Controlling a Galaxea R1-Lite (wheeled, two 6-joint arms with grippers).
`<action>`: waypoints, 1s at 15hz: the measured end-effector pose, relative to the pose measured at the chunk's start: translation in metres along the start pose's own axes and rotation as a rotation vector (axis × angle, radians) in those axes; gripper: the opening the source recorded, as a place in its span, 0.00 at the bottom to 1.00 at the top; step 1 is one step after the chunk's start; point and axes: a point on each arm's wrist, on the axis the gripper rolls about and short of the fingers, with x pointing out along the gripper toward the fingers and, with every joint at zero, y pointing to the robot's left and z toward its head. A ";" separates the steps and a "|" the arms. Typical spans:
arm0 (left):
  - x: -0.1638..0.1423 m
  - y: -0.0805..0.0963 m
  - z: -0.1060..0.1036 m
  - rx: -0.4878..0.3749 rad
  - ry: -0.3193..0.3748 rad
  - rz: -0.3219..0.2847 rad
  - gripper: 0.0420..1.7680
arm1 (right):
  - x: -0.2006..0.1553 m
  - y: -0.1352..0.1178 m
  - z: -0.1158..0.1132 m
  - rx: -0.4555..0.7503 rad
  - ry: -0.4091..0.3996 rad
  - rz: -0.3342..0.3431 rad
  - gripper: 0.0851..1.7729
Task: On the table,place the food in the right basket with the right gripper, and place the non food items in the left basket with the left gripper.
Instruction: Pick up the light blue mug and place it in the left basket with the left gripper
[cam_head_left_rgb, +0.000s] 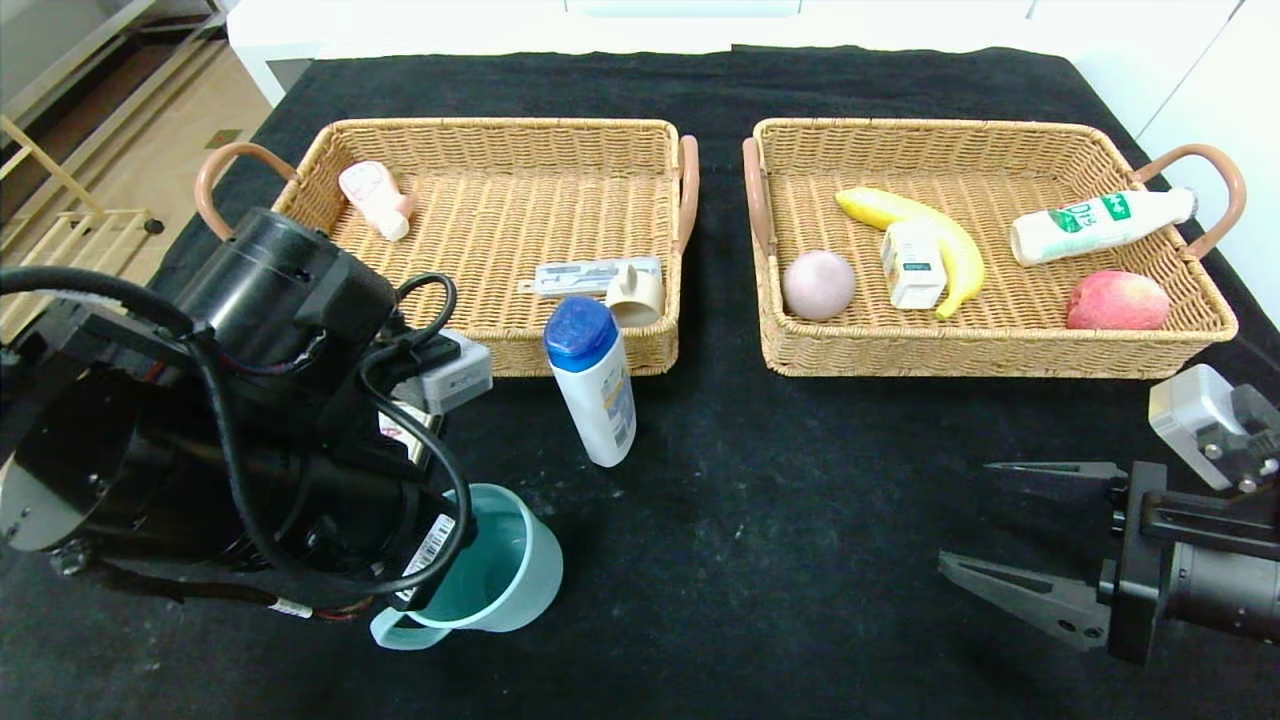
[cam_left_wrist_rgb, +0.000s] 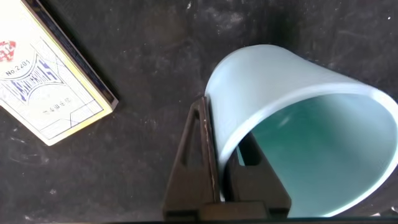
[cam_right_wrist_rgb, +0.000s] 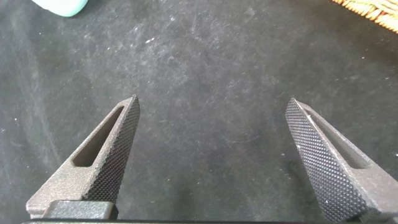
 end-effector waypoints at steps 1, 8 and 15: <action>0.000 -0.001 0.000 0.002 0.001 -0.001 0.08 | 0.000 0.000 0.000 0.000 0.001 0.001 0.96; 0.001 -0.003 -0.002 0.012 0.008 -0.009 0.08 | 0.001 0.001 -0.002 0.003 0.007 0.005 0.96; -0.002 -0.010 -0.008 0.039 0.015 -0.027 0.08 | 0.001 0.000 -0.002 0.002 0.006 0.004 0.96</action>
